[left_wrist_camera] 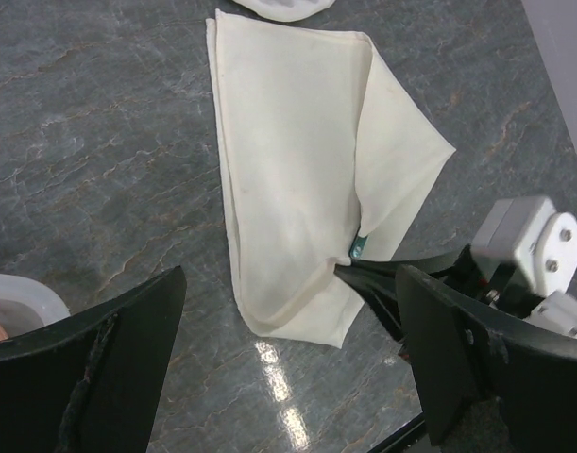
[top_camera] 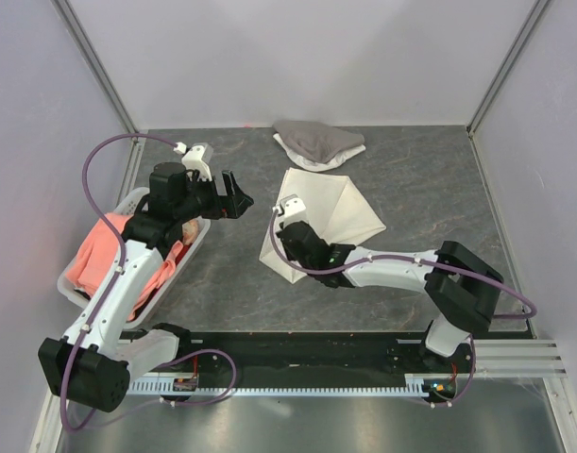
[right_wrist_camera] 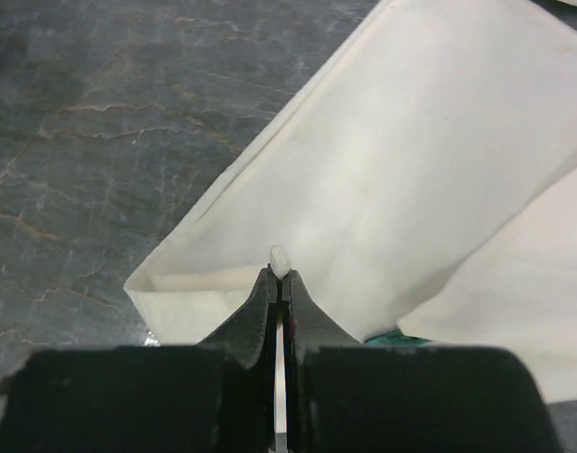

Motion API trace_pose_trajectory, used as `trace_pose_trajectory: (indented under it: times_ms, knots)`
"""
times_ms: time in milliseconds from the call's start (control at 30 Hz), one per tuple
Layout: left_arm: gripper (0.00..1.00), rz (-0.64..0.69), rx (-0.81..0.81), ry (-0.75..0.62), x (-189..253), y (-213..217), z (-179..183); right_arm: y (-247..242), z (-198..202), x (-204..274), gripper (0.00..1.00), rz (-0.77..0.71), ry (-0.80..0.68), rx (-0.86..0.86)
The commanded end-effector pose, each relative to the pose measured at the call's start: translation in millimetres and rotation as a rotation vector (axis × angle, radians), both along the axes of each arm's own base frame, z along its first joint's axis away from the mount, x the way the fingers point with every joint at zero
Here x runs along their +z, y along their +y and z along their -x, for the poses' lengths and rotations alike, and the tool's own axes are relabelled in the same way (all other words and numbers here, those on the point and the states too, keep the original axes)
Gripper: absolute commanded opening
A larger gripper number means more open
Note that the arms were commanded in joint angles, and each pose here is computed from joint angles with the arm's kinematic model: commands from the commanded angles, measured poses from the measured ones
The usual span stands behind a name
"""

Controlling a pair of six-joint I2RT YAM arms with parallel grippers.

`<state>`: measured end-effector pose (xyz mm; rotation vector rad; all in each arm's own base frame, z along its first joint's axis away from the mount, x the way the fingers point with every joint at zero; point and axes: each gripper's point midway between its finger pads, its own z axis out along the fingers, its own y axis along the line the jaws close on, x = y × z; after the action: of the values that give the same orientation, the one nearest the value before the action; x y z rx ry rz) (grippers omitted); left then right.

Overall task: Fold the napkin, place the utensils inside, and roll it up
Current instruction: Fold the napkin

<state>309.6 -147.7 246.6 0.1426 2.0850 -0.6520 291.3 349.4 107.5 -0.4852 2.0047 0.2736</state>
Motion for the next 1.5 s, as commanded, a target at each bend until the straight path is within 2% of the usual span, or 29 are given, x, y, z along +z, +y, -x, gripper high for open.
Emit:
trace_pose_trajectory:
  times_ms: [0, 200, 600, 1000, 1467]
  knots:
    - [1.0, 0.035, -0.011, -0.011, 5.1, -4.7, -2.9, -35.0, -15.9, 20.7, 0.0, -0.078, -0.018, -0.179]
    - [1.0, 0.039, -0.017, -0.007, 4.2, -5.8, -2.2, -91.4, -41.5, 21.5, 0.0, -0.084, -0.014, -0.365]
    - [0.99, 0.04, -0.019, -0.006, 4.1, -6.3, -2.3, -163.0, -58.9, 36.4, 0.0, -0.077, -0.035, -0.542]
    - [0.99, 0.044, -0.023, -0.008, 5.2, -7.1, -2.1, -211.0, -69.4, 25.1, 0.0, -0.036, -0.02, -0.652]
    - [0.99, 0.046, -0.025, -0.005, 4.5, -7.7, -2.1, -239.4, -78.3, -6.5, 0.0, 0.008, 0.028, -0.73]
